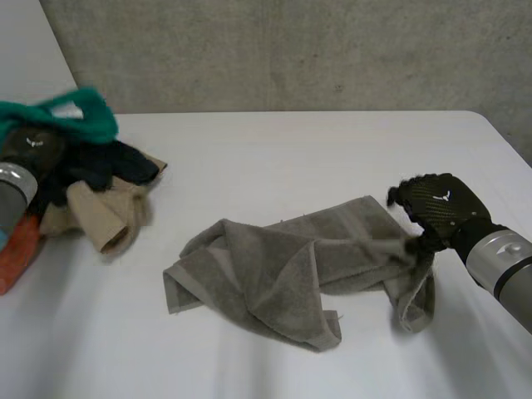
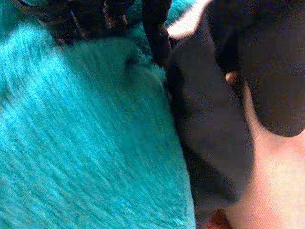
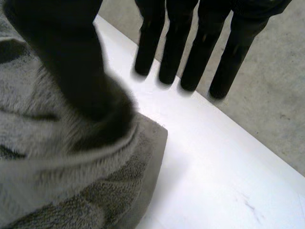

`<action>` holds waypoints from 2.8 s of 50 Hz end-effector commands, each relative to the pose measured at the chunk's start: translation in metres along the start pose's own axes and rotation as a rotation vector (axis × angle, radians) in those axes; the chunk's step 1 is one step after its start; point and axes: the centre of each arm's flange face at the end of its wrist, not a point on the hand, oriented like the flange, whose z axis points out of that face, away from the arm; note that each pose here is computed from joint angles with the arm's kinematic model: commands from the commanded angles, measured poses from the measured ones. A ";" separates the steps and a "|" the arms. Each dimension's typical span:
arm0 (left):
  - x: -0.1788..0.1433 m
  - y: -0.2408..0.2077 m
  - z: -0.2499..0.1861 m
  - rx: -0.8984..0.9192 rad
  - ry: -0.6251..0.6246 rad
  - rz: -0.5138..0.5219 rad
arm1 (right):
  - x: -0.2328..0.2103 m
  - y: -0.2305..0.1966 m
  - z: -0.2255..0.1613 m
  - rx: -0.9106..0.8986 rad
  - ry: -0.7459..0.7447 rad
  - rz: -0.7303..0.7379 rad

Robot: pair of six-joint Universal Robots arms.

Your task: Fold the laundry.

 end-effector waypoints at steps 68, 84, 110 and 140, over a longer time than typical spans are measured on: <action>0.157 -0.104 -0.208 0.331 0.472 -0.008 | 0.008 -0.069 -0.030 0.017 0.023 -0.137; 0.150 -0.064 -0.141 0.051 0.549 -0.070 | -0.003 -0.043 0.010 -0.226 -0.112 -0.385; 0.049 -0.191 -0.074 0.540 0.294 -0.289 | 0.042 -0.170 0.028 0.459 0.219 -0.365; 0.128 -0.048 -0.166 0.047 0.419 -0.131 | -0.034 0.000 0.023 -0.059 -0.098 -0.145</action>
